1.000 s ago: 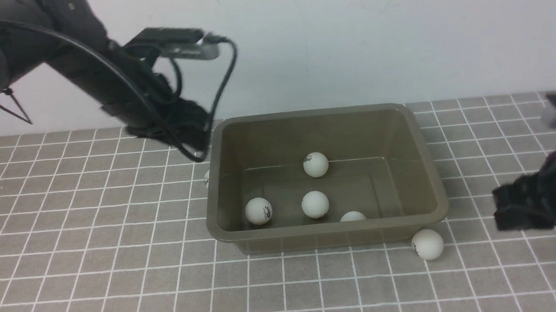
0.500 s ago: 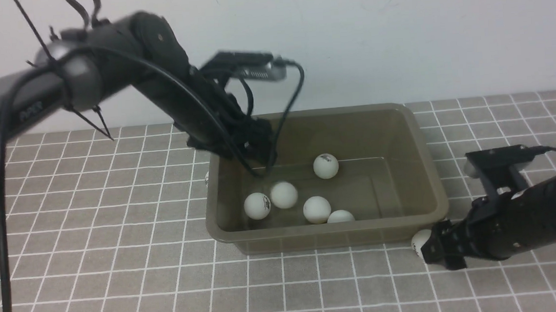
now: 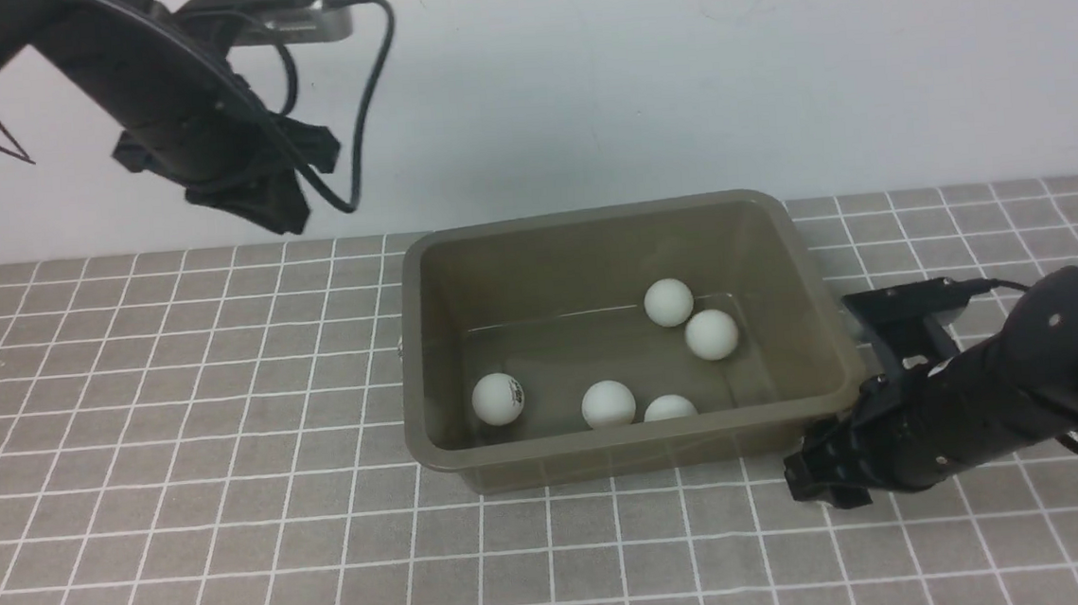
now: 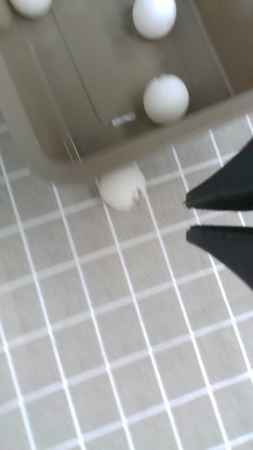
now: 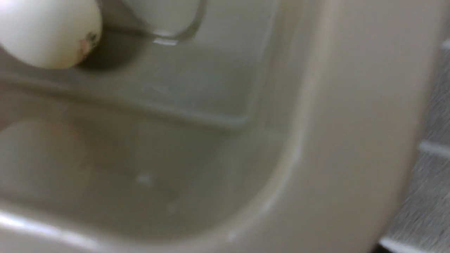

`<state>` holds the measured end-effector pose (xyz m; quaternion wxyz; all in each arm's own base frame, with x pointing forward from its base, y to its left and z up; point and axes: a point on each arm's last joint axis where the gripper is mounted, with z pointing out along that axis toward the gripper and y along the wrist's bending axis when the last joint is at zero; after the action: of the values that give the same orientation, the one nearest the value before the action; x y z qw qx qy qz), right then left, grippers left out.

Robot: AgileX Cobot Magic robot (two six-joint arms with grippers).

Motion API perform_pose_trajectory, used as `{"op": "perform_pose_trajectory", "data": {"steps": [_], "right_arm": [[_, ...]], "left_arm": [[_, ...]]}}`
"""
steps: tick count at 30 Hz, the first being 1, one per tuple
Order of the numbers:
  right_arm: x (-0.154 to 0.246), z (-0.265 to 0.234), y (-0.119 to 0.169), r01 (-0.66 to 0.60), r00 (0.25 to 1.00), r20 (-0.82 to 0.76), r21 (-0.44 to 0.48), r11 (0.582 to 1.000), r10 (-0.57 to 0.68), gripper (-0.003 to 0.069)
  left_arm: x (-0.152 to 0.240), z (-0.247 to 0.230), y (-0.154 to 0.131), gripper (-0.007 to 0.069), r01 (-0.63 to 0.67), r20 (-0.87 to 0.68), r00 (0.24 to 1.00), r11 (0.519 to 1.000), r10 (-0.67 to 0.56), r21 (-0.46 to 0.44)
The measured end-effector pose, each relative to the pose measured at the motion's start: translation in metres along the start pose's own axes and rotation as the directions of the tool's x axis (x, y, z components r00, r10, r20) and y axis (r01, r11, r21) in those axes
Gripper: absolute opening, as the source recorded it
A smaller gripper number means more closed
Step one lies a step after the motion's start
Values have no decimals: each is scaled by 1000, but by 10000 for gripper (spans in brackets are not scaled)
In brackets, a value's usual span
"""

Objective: Put the table tennis balls into the box on the grey coffee tablecloth.
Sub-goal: 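Reach for and grasp a ping pong ball on the table, then release the ping pong ball into the bin and lift the gripper away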

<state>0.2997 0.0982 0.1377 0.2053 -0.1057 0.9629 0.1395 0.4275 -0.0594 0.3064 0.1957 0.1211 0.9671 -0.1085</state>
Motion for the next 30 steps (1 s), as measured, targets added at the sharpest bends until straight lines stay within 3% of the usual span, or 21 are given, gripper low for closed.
{"op": "perform_pose_trajectory", "data": {"steps": [4,6,9,14,19,20,26,30], "right_arm": [[3,-24,11,35,998,-52,-64,997,-38,365],[1,-58,22,69,997,-20,-104,992,-72,365],[-12,-99,34,116,990,93,-123,986,-105,365],[-60,-138,46,150,957,267,-117,982,-115,365],[-97,-122,46,111,970,231,-130,985,-79,365],[-106,-109,45,87,981,185,-142,986,-60,377],[-118,-87,45,56,996,75,-173,983,-44,542],[-119,-88,45,57,996,80,-174,983,-43,582]], "left_arm": [[4,-5,27,-5,54,-9,998,998,-54,-21],[6,-2,37,-5,62,-16,998,997,-63,-34],[7,14,43,-5,39,-51,998,999,-41,-28],[8,69,40,43,-23,-121,992,998,31,66],[9,112,28,193,-10,-137,990,989,30,146],[10,125,23,267,-19,-135,990,987,42,162],[10,148,8,510,-74,-120,988,980,97,182],[7,150,3,575,-84,-94,990,981,102,177]]}}
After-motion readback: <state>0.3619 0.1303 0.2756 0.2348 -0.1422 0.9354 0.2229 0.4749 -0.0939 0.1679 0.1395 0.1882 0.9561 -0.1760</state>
